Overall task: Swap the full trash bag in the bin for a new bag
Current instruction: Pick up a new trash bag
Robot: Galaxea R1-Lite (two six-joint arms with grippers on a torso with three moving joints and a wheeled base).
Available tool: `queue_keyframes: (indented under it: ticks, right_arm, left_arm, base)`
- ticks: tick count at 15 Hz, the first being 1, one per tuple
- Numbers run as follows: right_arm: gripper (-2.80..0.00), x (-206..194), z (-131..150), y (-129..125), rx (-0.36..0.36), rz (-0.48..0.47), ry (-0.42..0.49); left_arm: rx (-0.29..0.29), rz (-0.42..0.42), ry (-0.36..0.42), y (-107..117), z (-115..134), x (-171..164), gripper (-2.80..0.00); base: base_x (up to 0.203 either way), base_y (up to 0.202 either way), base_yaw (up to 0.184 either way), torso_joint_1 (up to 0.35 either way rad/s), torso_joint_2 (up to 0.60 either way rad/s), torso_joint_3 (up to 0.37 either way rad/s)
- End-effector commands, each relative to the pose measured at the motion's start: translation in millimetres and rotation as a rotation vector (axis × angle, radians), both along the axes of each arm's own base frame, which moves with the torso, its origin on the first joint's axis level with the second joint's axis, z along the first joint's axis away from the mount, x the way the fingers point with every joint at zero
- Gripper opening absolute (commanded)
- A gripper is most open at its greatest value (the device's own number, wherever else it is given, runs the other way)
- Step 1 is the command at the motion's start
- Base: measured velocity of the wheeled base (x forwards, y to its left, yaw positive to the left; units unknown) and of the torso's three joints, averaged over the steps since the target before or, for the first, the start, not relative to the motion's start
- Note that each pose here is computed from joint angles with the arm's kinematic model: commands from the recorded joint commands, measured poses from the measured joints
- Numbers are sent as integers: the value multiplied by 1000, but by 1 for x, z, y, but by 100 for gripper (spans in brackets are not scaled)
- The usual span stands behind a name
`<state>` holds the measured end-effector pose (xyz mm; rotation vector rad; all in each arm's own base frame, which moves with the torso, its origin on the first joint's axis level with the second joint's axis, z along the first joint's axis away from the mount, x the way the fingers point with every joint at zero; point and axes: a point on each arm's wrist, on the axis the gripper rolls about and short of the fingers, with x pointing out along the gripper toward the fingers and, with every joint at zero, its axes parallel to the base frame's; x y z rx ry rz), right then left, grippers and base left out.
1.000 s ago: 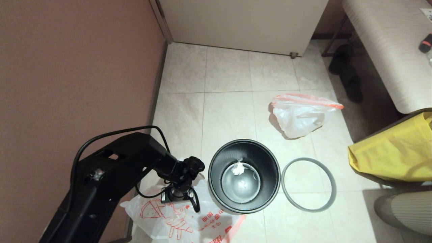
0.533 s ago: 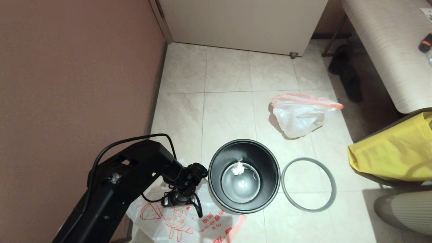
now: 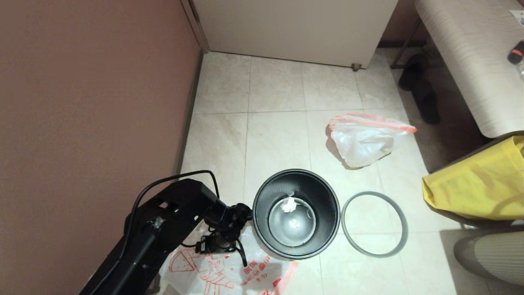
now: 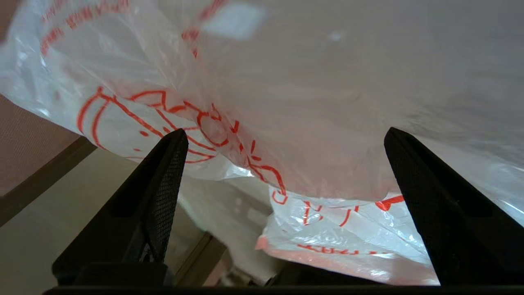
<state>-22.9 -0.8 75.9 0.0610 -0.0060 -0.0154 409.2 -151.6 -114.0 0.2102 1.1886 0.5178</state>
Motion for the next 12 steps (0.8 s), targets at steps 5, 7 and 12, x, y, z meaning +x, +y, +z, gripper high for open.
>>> queue_keyframes:
  ticks: [5, 7, 12]
  right_arm:
    - [-280, 0, 0, 0, 0, 0, 1]
    - [-280, 0, 0, 0, 0, 1, 1]
    - [-280, 0, 0, 0, 0, 0, 1]
  left_arm:
    - [21, 4, 47, 1, -10, -2, -280]
    - [22, 2, 49, 0, -11, -2, -280]
    - [12, 6, 30, -1, -5, 0, -280]
  base:
    - [0, 0, 0, 0, 0, 0]
    - [0, 0, 0, 0, 0, 0]
    - [0, 0, 0, 0, 0, 0]
